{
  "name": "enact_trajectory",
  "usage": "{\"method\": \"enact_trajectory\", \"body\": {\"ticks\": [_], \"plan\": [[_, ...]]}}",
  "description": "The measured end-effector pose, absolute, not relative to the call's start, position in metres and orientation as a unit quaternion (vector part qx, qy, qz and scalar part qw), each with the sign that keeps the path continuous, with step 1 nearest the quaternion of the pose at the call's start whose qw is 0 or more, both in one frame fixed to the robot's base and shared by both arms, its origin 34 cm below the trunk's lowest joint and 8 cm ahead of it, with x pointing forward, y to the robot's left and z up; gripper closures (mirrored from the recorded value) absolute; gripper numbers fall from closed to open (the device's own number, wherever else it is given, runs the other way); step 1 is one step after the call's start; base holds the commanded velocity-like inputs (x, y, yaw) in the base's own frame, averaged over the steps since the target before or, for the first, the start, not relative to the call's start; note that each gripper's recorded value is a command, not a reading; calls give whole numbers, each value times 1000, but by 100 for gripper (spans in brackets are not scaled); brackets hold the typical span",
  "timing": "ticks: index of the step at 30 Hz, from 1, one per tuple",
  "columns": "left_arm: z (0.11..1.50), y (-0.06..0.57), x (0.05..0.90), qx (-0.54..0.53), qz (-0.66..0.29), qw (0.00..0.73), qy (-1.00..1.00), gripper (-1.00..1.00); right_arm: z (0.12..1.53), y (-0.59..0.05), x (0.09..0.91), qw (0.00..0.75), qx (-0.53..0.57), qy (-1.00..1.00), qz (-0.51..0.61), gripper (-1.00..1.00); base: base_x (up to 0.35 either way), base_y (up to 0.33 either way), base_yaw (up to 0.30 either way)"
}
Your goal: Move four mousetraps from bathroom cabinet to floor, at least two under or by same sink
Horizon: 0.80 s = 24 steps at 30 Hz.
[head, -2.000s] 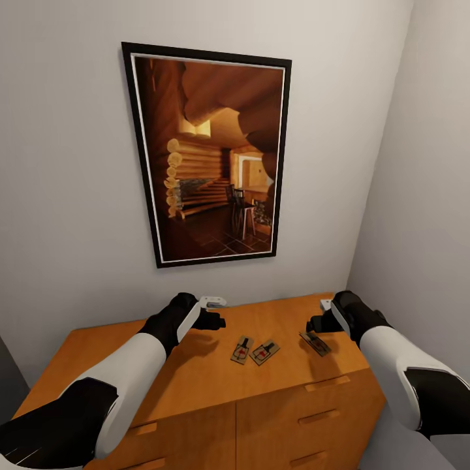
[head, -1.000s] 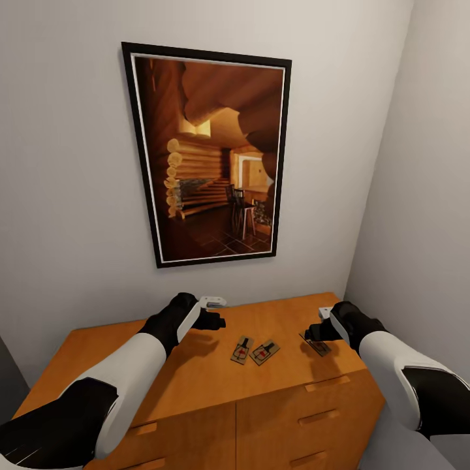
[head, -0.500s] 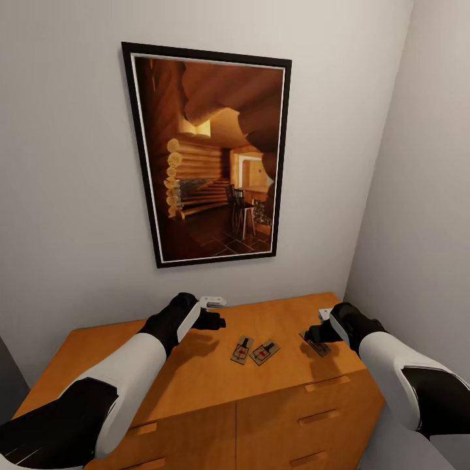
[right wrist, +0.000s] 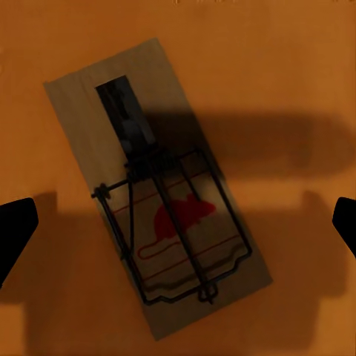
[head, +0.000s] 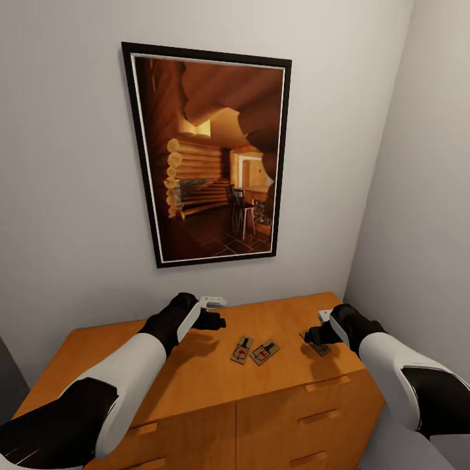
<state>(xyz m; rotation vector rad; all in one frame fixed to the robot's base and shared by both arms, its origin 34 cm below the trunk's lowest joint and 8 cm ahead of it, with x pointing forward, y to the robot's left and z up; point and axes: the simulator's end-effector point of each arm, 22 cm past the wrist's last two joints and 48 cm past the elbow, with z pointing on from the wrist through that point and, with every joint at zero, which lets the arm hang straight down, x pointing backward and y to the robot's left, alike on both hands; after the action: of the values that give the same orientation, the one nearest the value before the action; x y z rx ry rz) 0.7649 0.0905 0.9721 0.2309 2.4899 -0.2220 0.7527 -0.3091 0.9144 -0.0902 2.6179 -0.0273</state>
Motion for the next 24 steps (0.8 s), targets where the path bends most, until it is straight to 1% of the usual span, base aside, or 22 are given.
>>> {"method": "enact_trajectory", "body": {"ticks": [24], "plan": [[972, 90, 765, 87, -85, 310, 943, -100, 903, -308, 748, 259, -37, 965, -9, -100, 0, 0, 0]]}}
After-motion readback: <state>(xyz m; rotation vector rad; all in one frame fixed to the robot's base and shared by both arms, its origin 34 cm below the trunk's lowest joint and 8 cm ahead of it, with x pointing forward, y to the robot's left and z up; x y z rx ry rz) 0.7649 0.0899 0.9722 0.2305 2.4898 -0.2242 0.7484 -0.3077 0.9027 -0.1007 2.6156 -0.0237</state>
